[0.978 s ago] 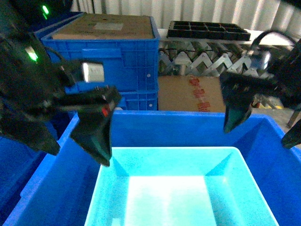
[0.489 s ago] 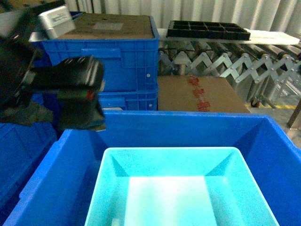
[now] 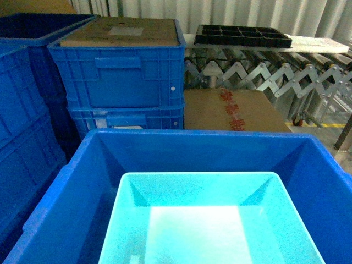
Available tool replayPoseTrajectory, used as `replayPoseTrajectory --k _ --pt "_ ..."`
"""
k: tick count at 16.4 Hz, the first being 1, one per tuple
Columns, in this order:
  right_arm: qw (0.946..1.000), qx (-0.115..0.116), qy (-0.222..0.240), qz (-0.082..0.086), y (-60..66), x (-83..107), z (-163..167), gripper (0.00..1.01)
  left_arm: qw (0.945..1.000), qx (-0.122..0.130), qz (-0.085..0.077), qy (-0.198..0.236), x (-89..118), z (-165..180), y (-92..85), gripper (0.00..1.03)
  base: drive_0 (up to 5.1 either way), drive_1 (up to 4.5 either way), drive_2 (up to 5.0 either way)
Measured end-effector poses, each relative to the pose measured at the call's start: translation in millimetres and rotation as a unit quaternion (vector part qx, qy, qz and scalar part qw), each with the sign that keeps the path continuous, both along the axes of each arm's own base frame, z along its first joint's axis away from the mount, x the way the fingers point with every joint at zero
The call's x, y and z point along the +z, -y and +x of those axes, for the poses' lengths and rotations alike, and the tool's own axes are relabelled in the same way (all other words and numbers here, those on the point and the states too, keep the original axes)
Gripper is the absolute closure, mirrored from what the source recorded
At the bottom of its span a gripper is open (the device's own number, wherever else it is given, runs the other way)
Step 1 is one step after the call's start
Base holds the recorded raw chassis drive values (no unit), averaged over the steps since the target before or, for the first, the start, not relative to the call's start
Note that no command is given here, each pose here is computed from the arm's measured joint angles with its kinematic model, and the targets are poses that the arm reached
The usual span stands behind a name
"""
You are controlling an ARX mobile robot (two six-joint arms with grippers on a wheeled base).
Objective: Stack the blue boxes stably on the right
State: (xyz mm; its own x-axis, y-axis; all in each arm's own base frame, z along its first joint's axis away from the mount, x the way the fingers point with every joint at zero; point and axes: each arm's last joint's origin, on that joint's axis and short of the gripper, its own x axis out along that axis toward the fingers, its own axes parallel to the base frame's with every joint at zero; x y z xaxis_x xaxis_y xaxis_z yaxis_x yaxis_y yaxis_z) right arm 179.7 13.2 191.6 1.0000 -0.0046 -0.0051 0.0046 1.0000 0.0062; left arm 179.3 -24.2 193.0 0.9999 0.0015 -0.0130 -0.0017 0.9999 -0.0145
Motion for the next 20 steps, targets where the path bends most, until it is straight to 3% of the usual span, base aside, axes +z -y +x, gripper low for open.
replayPoseTrajectory --k 2,3,5,8,20 --pt "1.0 0.009 -0.002 0.0 9.0 -6.5 -13 0.99 1.0 0.004 0.0 0.001 -7 -13 -7.7 1.01 0.0 0.0 0.0" --pt "1.0 -0.006 -0.004 0.0 14.5 -9.7 -18 0.99 1.0 0.002 -0.001 0.002 -9 -18 -9.9 1.01 0.0 0.0 0.0" --pt "1.0 0.002 0.004 0.0 13.3 -24.2 -43 1.0 0.9998 -0.003 -0.001 0.017 -22 -43 -23.6 1.01 0.0 0.0 0.0" --pt "1.0 0.002 0.01 0.0 13.3 -20.5 -57 1.0 0.9999 -0.001 0.0 0.015 -21 -57 -24.2 1.01 0.0 0.0 0.0" --pt "0.9999 0.002 0.01 0.0 13.3 -20.2 -64 1.0 0.9999 -0.001 0.0 0.014 -21 -64 -24.2 1.01 0.0 0.0 0.0"
